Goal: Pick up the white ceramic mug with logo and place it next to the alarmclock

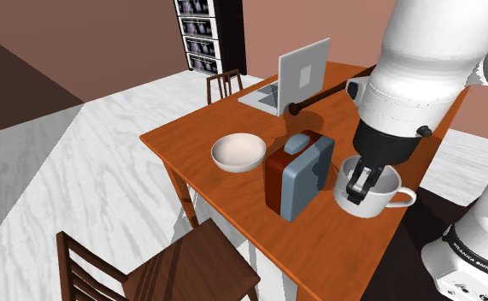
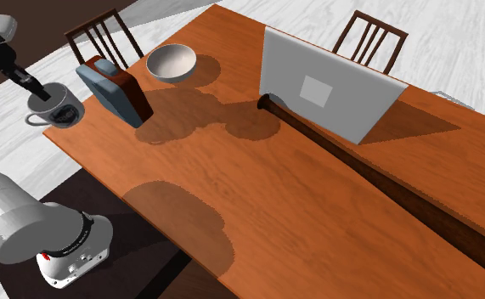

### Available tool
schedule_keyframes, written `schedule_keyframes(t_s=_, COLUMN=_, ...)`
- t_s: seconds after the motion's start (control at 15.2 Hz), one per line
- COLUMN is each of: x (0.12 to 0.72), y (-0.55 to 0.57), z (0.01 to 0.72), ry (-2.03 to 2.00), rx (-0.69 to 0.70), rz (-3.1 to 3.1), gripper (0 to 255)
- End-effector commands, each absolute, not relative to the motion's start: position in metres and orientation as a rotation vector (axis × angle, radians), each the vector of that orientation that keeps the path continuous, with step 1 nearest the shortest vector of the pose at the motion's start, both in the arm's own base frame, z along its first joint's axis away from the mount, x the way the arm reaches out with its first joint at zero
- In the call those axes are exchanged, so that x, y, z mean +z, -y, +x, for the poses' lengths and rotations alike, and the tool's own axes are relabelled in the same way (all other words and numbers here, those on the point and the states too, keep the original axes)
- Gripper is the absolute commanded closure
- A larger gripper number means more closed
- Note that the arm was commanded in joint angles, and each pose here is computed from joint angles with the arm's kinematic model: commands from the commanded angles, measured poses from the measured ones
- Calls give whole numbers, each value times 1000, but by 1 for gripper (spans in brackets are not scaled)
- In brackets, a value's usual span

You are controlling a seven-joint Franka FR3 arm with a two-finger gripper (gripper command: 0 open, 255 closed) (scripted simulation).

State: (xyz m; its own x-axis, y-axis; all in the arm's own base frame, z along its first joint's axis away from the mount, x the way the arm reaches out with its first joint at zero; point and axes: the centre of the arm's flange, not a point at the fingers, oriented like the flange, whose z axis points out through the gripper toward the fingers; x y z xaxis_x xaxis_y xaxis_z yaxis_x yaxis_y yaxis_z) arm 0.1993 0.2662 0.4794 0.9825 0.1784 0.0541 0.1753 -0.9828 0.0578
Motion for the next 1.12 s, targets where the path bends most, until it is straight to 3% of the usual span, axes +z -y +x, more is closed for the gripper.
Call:
schedule_keyframes(t_s=0.0, x=468, y=-266, z=198, ry=-274, rx=92, rz=3075, gripper=255)
schedule_keyframes(t_s=1.06, x=384, y=-266, z=198, ry=-274, rx=92, rz=3075, gripper=255)
